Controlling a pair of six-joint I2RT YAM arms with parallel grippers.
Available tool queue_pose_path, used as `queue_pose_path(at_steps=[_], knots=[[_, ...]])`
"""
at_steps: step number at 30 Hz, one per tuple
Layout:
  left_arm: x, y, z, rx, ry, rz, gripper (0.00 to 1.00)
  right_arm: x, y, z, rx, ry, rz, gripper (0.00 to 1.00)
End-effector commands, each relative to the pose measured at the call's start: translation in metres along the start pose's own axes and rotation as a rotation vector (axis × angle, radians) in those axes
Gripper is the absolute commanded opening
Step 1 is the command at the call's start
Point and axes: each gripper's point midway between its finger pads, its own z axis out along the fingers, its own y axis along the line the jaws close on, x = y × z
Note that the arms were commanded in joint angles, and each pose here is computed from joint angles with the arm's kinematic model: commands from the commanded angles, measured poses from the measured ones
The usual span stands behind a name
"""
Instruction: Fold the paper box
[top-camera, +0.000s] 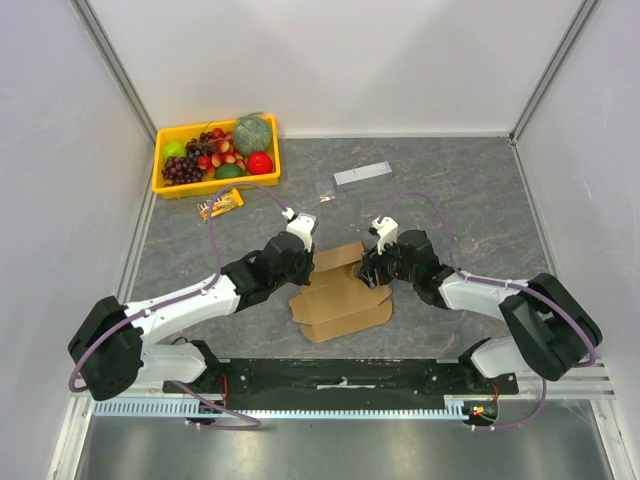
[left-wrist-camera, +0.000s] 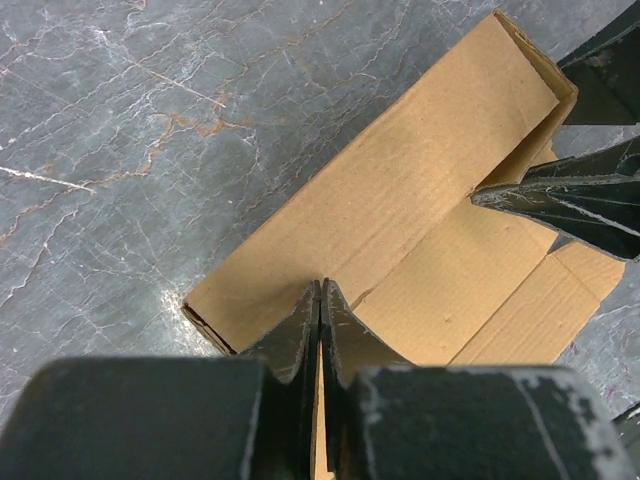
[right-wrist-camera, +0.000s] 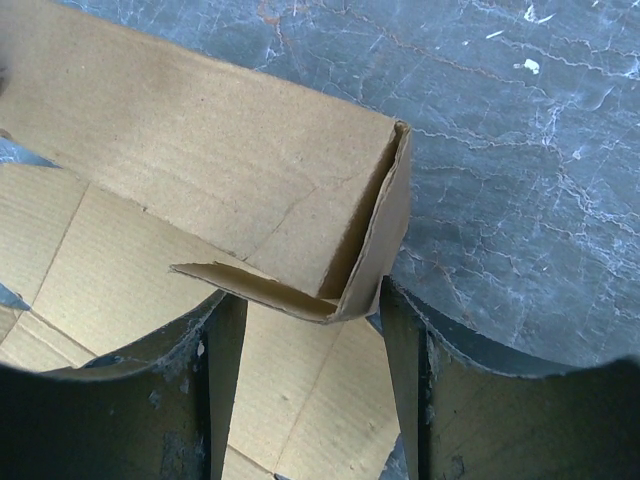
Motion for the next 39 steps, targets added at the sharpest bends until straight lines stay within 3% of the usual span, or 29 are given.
queue_pose_path(at_steps=[1, 13, 28, 39], knots=[[-0.013, -0.01, 0.0, 0.029, -0.018, -0.022, 0.06, -0.013, 0.002, 0.003, -0.006, -0.083, -0.023, 0.63], [-0.015, -0.012, 0.0, 0.035, -0.01, -0.019, 0.06, -0.012, 0.005, 0.011, -0.031, -0.137, -0.028, 0.62], [-0.023, -0.013, -0.002, 0.033, -0.021, -0.002, 0.17, -0.016, 0.011, 0.021, -0.066, -0.154, -0.033, 0.62], [-0.017, -0.011, 0.004, 0.024, 0.002, 0.006, 0.16, -0.017, 0.011, 0.028, -0.06, -0.16, -0.017, 0.55]])
